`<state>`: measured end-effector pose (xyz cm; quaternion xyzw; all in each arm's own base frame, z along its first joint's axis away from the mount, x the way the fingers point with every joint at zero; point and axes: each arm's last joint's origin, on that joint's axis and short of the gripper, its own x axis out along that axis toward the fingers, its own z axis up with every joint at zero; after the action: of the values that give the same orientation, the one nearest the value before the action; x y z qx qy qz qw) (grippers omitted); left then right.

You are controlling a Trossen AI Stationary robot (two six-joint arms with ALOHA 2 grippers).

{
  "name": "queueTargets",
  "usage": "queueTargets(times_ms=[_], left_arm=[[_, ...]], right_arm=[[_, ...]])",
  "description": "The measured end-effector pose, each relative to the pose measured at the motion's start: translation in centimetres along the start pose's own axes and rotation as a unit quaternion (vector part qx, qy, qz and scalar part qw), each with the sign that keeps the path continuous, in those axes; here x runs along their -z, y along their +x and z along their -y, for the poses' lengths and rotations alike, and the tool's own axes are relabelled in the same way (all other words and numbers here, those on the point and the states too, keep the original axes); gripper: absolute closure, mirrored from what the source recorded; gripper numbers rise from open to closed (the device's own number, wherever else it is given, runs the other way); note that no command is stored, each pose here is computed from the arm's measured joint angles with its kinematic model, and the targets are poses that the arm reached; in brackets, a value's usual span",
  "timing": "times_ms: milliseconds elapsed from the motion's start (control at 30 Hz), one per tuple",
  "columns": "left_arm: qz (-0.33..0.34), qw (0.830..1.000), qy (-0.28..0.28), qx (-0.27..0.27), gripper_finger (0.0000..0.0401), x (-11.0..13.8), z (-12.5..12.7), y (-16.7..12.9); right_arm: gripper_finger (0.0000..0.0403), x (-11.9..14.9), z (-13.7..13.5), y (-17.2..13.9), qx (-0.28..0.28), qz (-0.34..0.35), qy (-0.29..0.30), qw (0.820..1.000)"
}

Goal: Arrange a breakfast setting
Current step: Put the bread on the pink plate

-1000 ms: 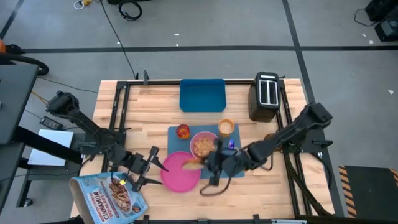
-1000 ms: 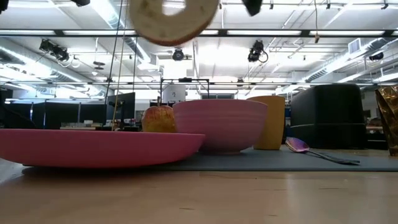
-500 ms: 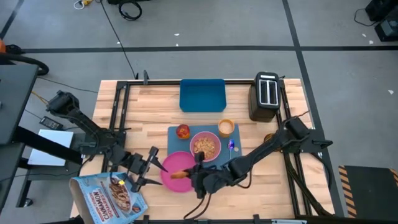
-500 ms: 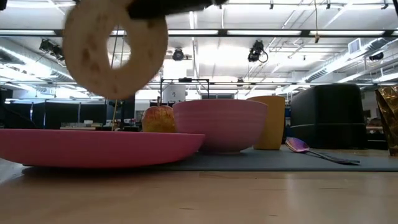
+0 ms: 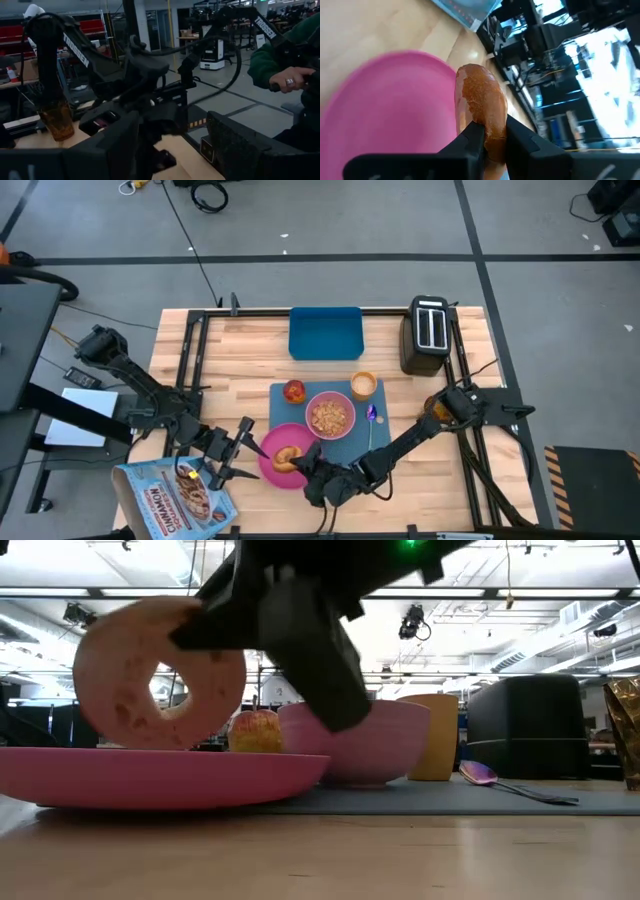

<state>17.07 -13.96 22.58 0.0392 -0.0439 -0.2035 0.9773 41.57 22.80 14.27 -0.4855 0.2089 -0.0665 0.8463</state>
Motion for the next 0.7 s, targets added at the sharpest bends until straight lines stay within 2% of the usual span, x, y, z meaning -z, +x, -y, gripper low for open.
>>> queueTargets(times_ms=[167,400,467,600,700], left_arm=[[0.000,1.000,0.000,-0.002,0.0159,0.0,0.0,0.0],[0.000,1.000,0.004,-0.004,0.0159,0.0,0.0,0.0],[0.000,1.000,0.004,-0.005,0.0159,0.0,0.0,0.0],[-0.001,1.000,0.002,-0.010,0.0159,0.0,-0.1,0.0],[-0.006,1.000,0.004,-0.029,0.0159,0.1,-0.4,0.1]], right_arm=[[0.0348,0.1,-0.3,0.2,0.014,-0.003,-0.037,0.999],[0.0348,0.2,-0.5,0.3,0.005,0.005,-0.027,1.000],[0.0348,0.1,-0.4,0.3,0.007,0.007,-0.001,1.000],[0.0349,-0.6,1.0,-0.4,0.065,-0.004,0.078,0.995],[0.0349,-1.3,3.3,-1.8,0.120,-0.022,0.217,0.969]])
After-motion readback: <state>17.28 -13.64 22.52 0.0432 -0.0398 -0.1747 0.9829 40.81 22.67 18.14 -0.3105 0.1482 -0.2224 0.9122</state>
